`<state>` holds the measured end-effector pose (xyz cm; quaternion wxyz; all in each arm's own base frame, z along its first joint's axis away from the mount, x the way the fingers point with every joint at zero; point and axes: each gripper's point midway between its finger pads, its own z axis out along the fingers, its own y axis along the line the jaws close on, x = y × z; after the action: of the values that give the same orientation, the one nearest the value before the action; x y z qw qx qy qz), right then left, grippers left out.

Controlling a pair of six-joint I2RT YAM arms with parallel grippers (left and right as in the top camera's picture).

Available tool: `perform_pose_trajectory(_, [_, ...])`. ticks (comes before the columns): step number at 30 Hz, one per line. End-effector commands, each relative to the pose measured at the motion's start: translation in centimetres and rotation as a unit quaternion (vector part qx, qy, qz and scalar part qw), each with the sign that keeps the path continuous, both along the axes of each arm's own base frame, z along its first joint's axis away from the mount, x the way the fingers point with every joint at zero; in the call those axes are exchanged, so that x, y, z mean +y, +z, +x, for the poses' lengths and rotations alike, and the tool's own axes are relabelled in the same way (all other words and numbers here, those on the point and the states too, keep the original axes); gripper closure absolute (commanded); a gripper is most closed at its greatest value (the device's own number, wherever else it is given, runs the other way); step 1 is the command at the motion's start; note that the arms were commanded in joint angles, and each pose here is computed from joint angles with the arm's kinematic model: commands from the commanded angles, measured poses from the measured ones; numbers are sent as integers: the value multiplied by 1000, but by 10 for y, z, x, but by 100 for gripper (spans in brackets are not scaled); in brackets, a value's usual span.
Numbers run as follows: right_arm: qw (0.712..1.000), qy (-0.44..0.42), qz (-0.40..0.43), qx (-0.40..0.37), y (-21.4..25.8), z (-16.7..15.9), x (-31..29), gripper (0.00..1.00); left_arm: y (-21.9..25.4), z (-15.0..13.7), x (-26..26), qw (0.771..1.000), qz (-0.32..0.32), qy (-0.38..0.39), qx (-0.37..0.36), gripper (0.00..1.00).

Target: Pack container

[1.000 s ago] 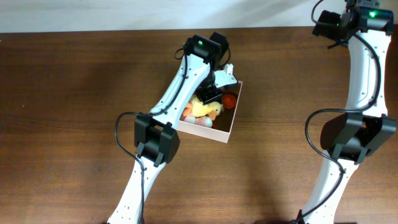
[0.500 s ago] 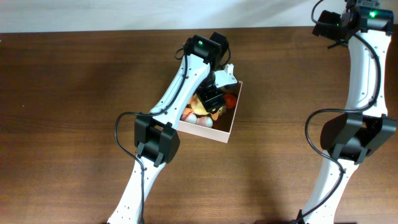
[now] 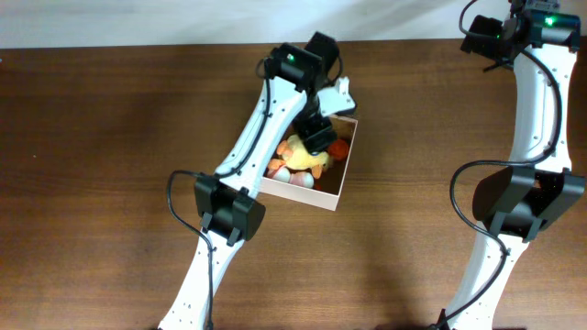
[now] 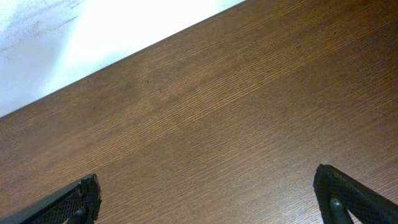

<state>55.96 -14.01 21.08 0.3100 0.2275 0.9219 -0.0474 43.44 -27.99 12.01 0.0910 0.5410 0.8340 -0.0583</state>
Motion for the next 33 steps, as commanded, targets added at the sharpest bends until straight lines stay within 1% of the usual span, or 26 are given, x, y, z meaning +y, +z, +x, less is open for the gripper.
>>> perform_pose_trajectory(1, [1000,-3,0,-8,8,-1,2,1,35,10,-2,998,-31,18,-46,5])
perform_pose_trajectory(4, [1000,-3,0,-8,8,-1,2,1,63,27,20,992,-25,78,-94,5])
perform_pose_trajectory(6, [1000,-3,0,-8,8,-1,2,1,84,40,45,983,-19,129,-129,5])
perform_pose_trajectory(8, [1000,-3,0,-8,8,-1,2,1,101,49,68,975,-22,165,-149,5])
perform_pose_trajectory(10, [1000,-3,0,-8,8,-1,2,1,113,57,90,967,-28,195,-161,2])
perform_pose_trajectory(14, [1000,-3,0,-8,8,-1,2,1,124,68,137,950,-31,263,-165,2])
perform_pose_trajectory(17, [1000,-3,0,-8,8,-1,2,1,124,74,177,930,-33,333,-154,2])
perform_pose_trajectory(22, [1000,-3,0,-8,8,-1,2,1,123,82,246,876,-45,459,-141,1])
perform_pose_trajectory(23, [1000,-3,0,-8,8,-1,2,1,123,83,258,868,-45,473,-140,1])
perform_pose_trajectory(27, [1000,-3,0,-8,8,-1,2,1,123,83,288,854,-42,499,-140,1])
perform_pose_trajectory(33, [1000,-3,0,-8,8,-1,2,1,122,83,306,846,-39,513,-141,1])
